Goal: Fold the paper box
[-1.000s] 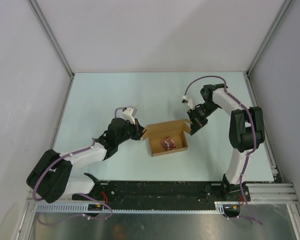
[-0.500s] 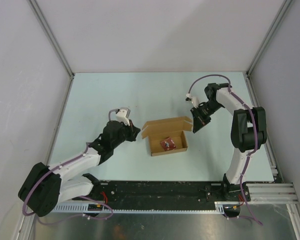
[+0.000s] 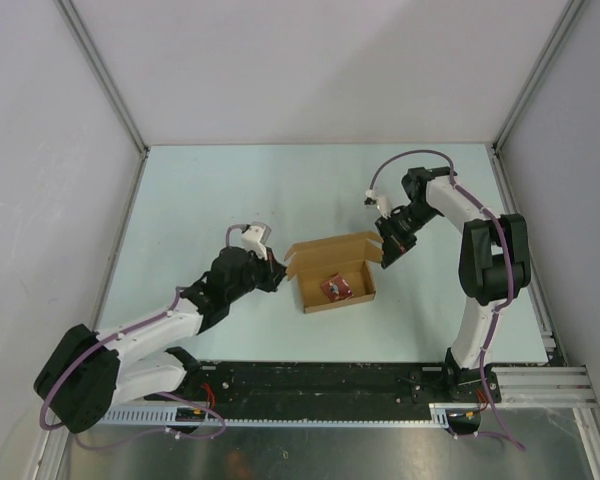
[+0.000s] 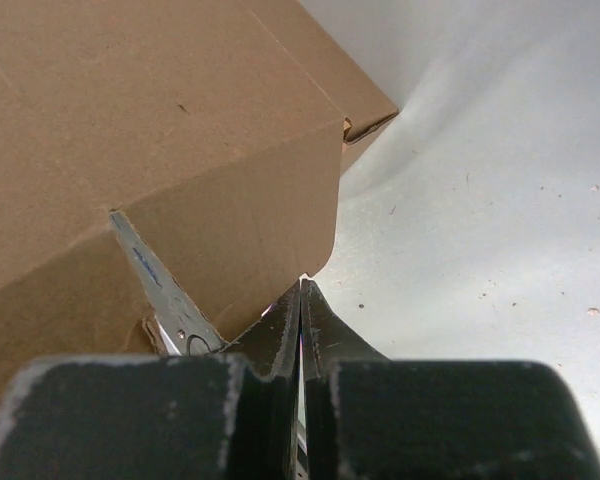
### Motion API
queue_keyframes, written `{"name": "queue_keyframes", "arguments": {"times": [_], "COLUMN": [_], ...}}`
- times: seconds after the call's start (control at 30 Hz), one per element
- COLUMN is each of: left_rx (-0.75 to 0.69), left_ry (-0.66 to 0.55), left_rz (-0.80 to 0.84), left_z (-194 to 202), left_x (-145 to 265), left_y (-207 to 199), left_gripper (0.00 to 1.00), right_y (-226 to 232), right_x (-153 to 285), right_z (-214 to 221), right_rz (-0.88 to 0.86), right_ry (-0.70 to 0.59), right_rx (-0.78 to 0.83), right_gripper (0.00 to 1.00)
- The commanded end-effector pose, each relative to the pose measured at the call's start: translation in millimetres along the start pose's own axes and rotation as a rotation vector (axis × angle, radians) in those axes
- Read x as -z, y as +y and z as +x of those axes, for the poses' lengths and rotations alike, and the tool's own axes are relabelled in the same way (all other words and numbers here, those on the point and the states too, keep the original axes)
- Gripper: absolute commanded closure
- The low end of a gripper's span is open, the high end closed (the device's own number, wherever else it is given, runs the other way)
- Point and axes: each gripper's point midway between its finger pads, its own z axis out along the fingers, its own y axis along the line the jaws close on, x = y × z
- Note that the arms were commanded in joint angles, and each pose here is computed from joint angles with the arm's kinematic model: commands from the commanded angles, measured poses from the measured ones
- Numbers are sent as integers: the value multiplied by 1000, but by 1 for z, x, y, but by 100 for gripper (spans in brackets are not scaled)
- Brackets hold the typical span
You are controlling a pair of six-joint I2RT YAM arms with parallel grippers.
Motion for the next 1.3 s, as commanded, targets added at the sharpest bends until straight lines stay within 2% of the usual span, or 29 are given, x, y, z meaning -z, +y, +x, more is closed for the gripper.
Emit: {"name": "queue_keyframes", "arguments": {"times": [0.0, 1.27], "left_rx": [-7, 44], "left_ry": [-1, -15], "left_rz": [65, 181], "left_z": [1, 1], "left_x": [5, -5], "left_y": [-17, -50], "left_gripper": [100, 100], "right_y": [18, 54], "right_x": [12, -20], "right_z": [-7, 0], "right_rz": [-14, -177], "right_ry": [-36, 34], "right_rx": [39, 79], "right_gripper": [100, 100]}}
